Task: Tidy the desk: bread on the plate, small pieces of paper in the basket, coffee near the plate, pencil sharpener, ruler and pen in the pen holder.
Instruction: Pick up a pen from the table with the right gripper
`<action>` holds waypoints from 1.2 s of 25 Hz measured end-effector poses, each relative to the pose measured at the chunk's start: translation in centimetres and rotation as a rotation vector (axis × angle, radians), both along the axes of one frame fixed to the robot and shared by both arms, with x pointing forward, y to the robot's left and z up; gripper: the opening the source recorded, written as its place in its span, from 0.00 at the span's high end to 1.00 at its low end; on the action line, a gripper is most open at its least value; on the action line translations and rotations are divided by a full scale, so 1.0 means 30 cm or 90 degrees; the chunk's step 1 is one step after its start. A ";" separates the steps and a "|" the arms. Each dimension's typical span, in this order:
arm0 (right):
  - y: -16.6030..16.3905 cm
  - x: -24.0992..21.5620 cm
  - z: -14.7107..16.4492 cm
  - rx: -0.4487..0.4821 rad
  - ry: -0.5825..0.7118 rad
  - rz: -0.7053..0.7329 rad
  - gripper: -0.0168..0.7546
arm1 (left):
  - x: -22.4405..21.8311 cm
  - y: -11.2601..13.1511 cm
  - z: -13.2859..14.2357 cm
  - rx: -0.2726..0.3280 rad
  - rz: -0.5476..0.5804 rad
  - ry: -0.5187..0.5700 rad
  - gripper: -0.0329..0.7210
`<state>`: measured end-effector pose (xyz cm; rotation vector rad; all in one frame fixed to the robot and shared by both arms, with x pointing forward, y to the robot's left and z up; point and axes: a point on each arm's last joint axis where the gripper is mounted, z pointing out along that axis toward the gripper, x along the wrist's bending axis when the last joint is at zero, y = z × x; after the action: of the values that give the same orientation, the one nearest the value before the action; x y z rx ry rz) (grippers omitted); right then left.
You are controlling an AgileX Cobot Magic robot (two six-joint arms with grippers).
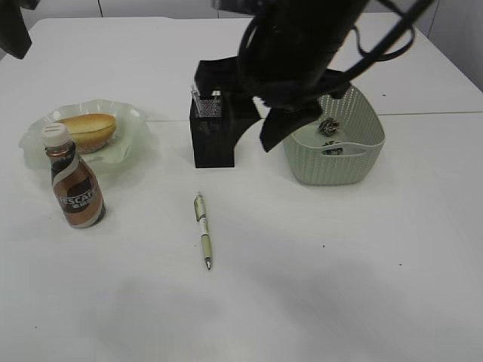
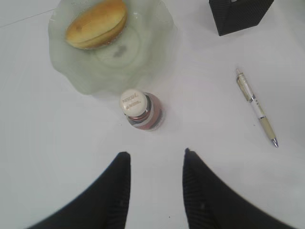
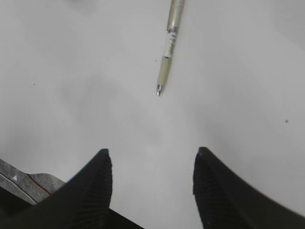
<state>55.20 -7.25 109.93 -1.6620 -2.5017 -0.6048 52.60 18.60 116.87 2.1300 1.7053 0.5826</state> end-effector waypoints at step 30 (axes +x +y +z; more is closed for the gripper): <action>0.222 0.294 -0.449 -0.053 0.098 -0.098 0.45 | -0.045 0.026 0.051 -0.003 0.004 -0.027 0.59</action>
<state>64.02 -0.57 96.44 -1.8648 -2.3373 -0.3725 51.24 19.38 118.42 2.0954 1.6892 0.6192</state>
